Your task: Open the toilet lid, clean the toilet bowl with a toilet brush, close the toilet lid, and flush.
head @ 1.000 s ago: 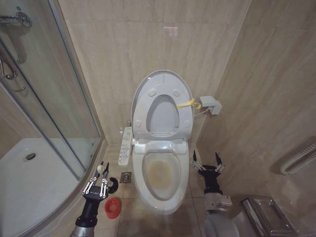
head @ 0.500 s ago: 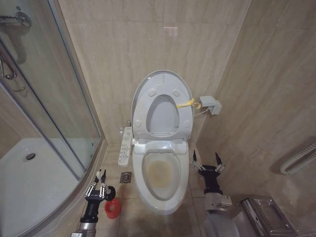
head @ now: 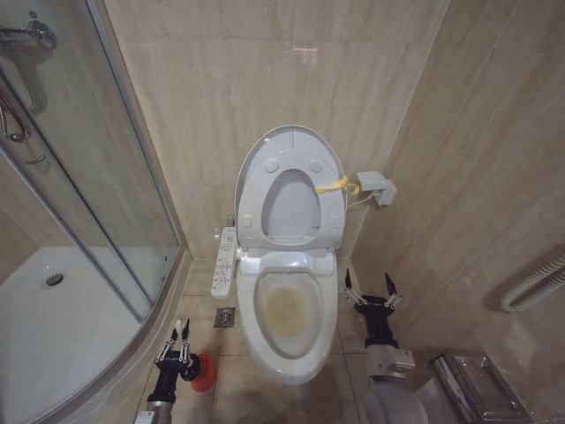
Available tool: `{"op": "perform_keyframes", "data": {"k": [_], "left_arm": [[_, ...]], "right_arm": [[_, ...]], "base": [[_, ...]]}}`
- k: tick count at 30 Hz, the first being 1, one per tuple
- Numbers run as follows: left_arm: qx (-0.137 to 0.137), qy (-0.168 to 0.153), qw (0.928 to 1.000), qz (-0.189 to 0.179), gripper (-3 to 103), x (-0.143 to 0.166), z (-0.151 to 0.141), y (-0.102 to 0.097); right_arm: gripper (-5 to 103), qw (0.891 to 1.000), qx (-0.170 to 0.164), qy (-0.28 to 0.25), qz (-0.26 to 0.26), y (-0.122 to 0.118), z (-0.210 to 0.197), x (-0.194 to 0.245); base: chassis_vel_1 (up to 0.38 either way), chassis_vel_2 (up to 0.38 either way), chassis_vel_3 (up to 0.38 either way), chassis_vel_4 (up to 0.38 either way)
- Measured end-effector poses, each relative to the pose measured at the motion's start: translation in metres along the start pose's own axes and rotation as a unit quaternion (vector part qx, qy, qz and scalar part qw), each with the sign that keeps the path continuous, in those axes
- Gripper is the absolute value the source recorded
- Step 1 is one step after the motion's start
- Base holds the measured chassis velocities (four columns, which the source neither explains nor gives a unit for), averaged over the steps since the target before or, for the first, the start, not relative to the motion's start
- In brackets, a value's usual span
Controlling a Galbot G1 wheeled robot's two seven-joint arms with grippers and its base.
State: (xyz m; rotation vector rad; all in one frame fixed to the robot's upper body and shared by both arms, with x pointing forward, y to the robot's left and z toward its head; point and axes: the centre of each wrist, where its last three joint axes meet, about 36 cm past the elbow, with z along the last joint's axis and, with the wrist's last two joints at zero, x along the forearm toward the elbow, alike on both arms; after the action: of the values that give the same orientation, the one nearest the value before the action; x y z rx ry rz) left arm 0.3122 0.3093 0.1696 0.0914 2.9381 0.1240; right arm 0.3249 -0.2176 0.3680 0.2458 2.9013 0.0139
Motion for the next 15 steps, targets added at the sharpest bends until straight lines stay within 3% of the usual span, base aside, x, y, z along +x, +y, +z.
{"op": "perform_keyframes", "data": {"k": [15], "left_arm": [[0.009, 0.021, 0.9997, 0.014, 19, -0.02, 0.024, 0.001]], "right_arm": [[100, 1.0, 0.0, 0.0, 0.0, 0.0, 0.0, 0.0]], "base": [[0.0, 0.0, 0.0, 0.0]]}}
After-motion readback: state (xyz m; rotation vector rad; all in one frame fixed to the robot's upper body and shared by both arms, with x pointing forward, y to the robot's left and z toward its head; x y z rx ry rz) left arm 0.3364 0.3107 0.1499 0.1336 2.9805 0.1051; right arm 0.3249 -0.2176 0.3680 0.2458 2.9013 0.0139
